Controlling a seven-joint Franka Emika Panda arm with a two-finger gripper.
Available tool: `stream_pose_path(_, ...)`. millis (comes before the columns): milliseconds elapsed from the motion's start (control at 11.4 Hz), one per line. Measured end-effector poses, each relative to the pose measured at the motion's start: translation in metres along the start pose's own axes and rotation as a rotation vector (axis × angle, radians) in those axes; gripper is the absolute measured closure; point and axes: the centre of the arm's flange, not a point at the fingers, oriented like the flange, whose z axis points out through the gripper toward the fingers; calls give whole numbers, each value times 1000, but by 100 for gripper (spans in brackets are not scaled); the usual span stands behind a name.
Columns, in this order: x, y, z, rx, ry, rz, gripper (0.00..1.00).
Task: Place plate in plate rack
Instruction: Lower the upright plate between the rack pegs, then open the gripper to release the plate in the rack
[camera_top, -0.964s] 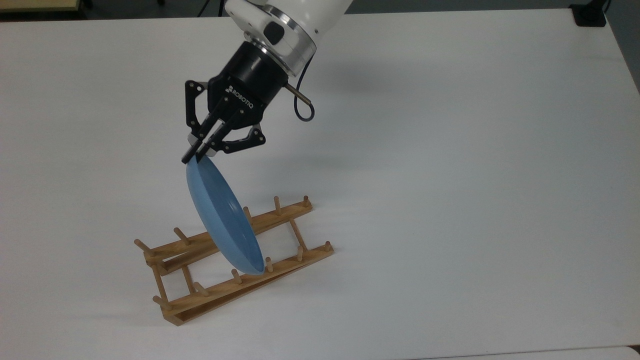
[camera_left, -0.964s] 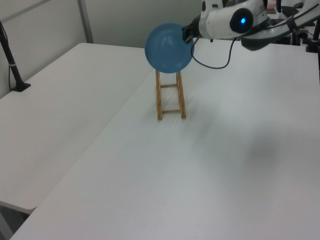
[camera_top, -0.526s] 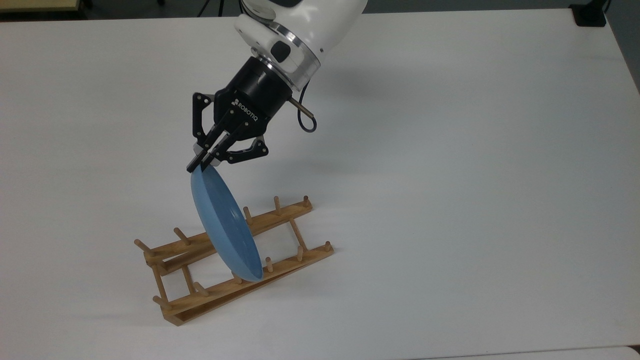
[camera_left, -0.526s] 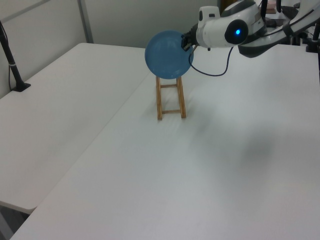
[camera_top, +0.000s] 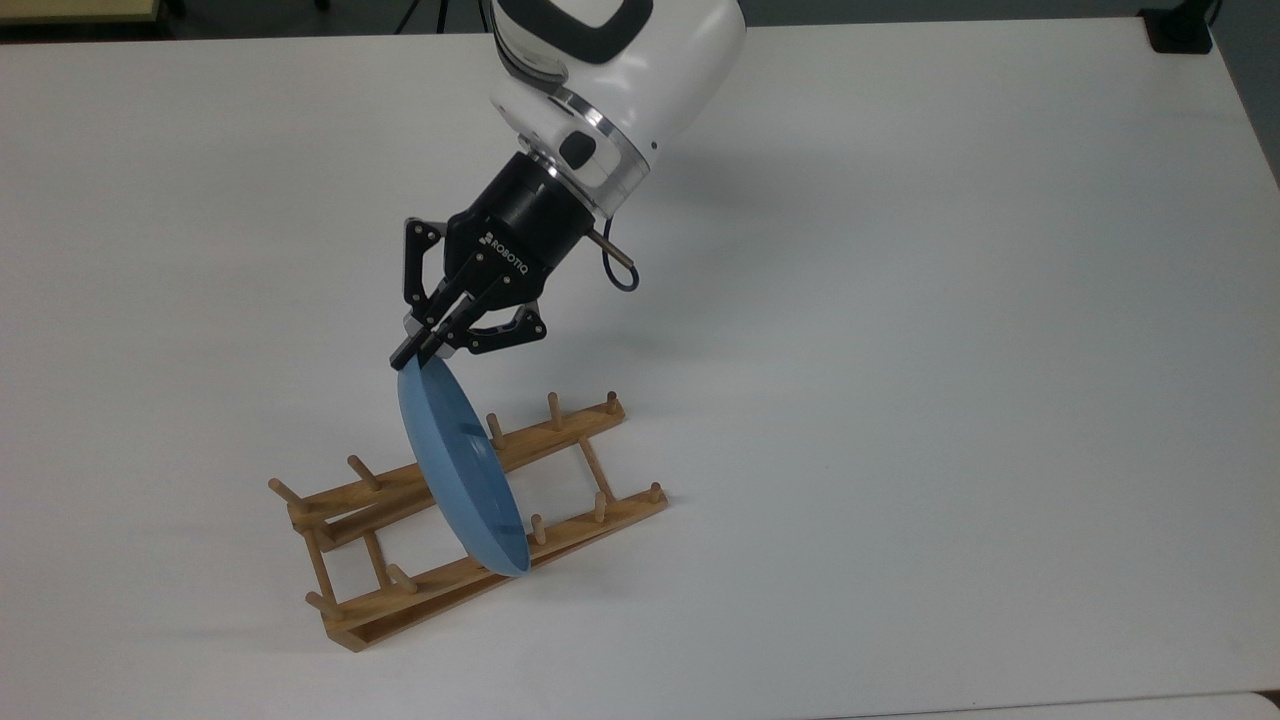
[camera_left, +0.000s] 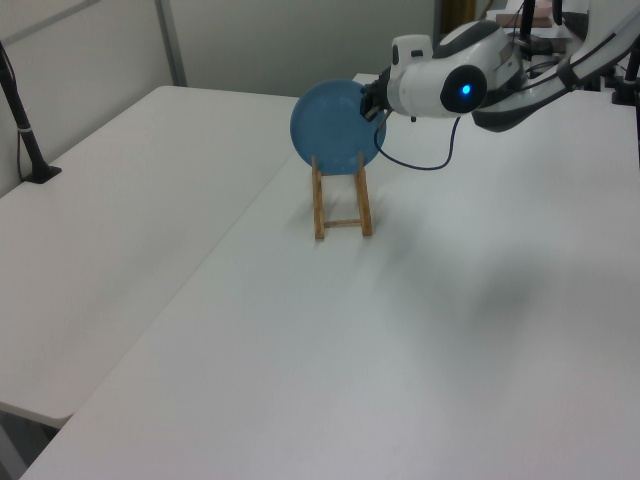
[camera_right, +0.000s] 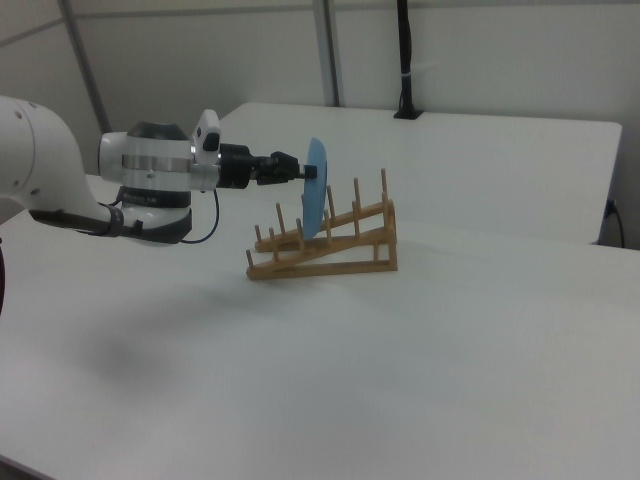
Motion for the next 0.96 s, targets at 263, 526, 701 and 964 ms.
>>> stream_pose_path(263,-4,-6,4,2,-6,2,86)
stream_pose_path(526,1,-2,4,-3,1,54,42)
stream_pose_path(701,6,0,4,-5,8,93,16)
stream_pose_path(964,47,28,-11,9,-39,299,0)
